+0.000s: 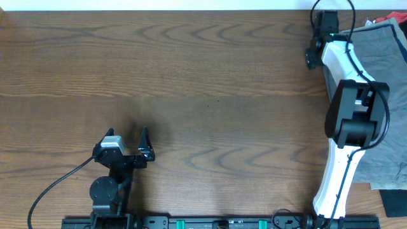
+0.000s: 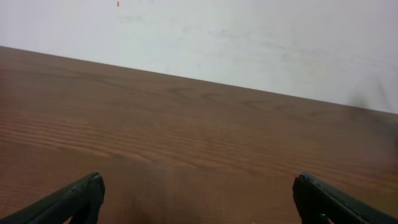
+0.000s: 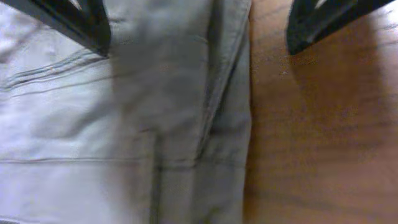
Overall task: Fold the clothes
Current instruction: 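Reach the right gripper to the grey shorts on the stack and grasp, then pull the grey shorts left with the right gripper and lay flat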
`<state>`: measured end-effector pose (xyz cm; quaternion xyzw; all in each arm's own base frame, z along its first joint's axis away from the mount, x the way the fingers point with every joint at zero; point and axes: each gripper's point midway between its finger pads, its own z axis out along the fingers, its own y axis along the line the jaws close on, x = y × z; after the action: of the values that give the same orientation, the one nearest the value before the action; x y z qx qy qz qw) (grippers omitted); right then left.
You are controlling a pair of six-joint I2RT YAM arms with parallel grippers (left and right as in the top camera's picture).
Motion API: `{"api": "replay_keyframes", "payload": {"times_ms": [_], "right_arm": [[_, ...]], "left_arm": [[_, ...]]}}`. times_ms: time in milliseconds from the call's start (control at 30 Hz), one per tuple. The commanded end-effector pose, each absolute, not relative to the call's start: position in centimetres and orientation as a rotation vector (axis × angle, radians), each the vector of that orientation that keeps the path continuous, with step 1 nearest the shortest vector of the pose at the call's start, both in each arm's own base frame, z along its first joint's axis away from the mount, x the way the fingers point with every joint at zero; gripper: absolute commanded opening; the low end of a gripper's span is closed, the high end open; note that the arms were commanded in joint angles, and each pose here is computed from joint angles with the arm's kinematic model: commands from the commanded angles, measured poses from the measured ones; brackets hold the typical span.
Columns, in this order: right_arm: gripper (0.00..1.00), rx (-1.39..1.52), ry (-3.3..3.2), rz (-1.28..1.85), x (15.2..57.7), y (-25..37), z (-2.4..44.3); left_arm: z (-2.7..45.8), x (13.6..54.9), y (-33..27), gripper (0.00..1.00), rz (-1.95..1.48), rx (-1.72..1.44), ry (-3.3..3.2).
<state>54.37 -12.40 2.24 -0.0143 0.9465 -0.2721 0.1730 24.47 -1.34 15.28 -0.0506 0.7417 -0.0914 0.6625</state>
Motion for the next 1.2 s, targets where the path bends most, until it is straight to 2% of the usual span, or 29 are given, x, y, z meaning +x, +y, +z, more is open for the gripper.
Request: {"api": "replay_keyframes", "payload": {"times_ms": [0,67,167,267,333,433,667,900,1167], "right_arm": [[0.83,-0.024,2.706,-0.810,54.1,-14.1,1.2],[0.78,-0.025,2.715,-0.811,54.0,-14.2,0.7],[0.50,-0.014,2.712,-0.809,54.0,-14.3,0.7],[0.44,0.027,2.702,-0.807,54.1,-14.3,1.0],[0.33,0.068,2.694,-0.797,54.1,-14.3,1.3],[0.03,0.128,2.679,-0.783,54.2,-14.3,2.1],[0.01,0.263,2.584,-0.743,54.7,-14.4,6.5],[0.01,0.394,2.442,-0.684,54.4,-14.3,13.8],[0.01,0.370,2.367,-0.625,53.1,-12.0,20.3]], "left_arm": [[13.7,24.4,-1.7,0.98,-0.214,-0.102,1.728],[13.7,24.4,-1.7,0.98,-0.214,-0.102,1.727],[13.7,24.4,-1.7,0.98,-0.214,-0.102,1.728],[13.7,24.4,-1.7,0.98,-0.214,-0.102,1.728],[13.7,24.4,-1.7,0.98,-0.214,-0.102,1.728],[13.7,24.4,-1.7,0.98,-0.214,-0.102,1.728],[13.7,24.4,-1.7,0.98,-0.214,-0.102,1.728],[13.7,24.4,-1.7,0.98,-0.214,-0.102,1.728],[13.7,24.4,-1.7,0.98,-0.214,-0.102,1.728]]}}
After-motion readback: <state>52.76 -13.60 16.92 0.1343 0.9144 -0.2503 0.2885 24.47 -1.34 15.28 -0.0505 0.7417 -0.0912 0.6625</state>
